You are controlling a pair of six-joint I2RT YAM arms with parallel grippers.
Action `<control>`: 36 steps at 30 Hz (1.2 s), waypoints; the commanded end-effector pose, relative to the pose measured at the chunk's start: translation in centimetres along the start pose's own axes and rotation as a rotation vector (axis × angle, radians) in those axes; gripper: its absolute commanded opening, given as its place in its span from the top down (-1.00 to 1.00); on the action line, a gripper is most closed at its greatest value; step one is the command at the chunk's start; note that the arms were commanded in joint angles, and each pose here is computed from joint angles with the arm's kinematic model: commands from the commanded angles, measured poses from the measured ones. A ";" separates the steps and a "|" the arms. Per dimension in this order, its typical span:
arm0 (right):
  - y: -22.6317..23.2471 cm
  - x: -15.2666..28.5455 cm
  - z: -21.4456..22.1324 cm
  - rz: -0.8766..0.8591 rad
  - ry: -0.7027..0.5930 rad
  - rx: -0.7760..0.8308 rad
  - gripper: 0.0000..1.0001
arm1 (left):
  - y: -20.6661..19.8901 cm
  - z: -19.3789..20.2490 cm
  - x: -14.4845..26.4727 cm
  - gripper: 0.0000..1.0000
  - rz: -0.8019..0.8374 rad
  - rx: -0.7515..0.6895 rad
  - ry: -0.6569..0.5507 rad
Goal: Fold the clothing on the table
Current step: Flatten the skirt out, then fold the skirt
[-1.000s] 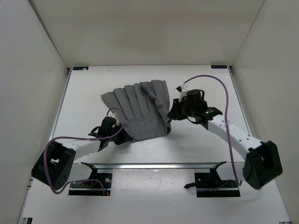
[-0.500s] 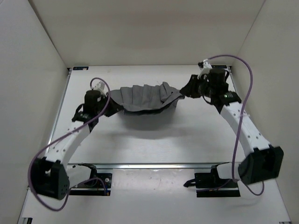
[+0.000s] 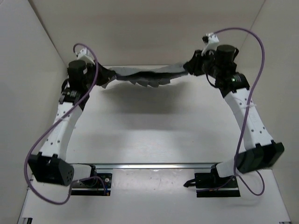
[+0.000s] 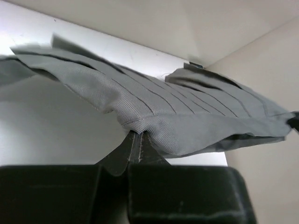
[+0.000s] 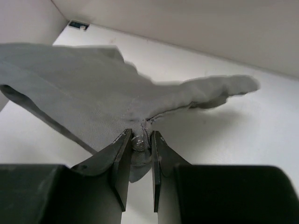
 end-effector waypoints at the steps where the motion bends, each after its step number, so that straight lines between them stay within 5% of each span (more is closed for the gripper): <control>1: -0.9 1.1 4.6 0.011 0.053 -0.055 1.00 | 2.6 4.9 1.8 1.00 -0.050 0.025 0.073; 8: 0.1 3.9 20.4 0.019 0.382 -0.229 1.00 | 8.9 19.5 5.5 1.00 -0.104 0.133 0.328; 14: 2.0 10.0 26.0 0.057 0.547 -0.288 1.00 | 11.1 25.3 10.9 1.00 -0.140 0.116 0.472; 20: 3.2 14.2 24.5 0.058 0.546 -0.301 1.00 | 8.2 23.5 13.7 1.00 -0.053 0.175 0.419; 25: 2.5 13.6 20.3 0.023 0.463 -0.272 0.99 | 5.8 19.6 11.8 1.00 0.003 0.163 0.346; 31: -1.2 7.3 14.6 0.024 0.352 -0.301 1.00 | 6.3 14.1 5.1 0.92 -0.034 0.192 0.263; 36: -4.9 -1.7 17.3 0.010 0.431 -0.371 1.00 | 9.5 13.7 -1.1 0.97 -0.094 0.261 0.291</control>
Point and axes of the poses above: each gripper's point midway between its finger pads, its own x axis back along the fingers, its own y axis along the line the jaws close on, z = x × y, the point moved 7 cm from there along x, back along the fingers, and after that the axes turned 2 degrees about x, right-handed, at the moved point
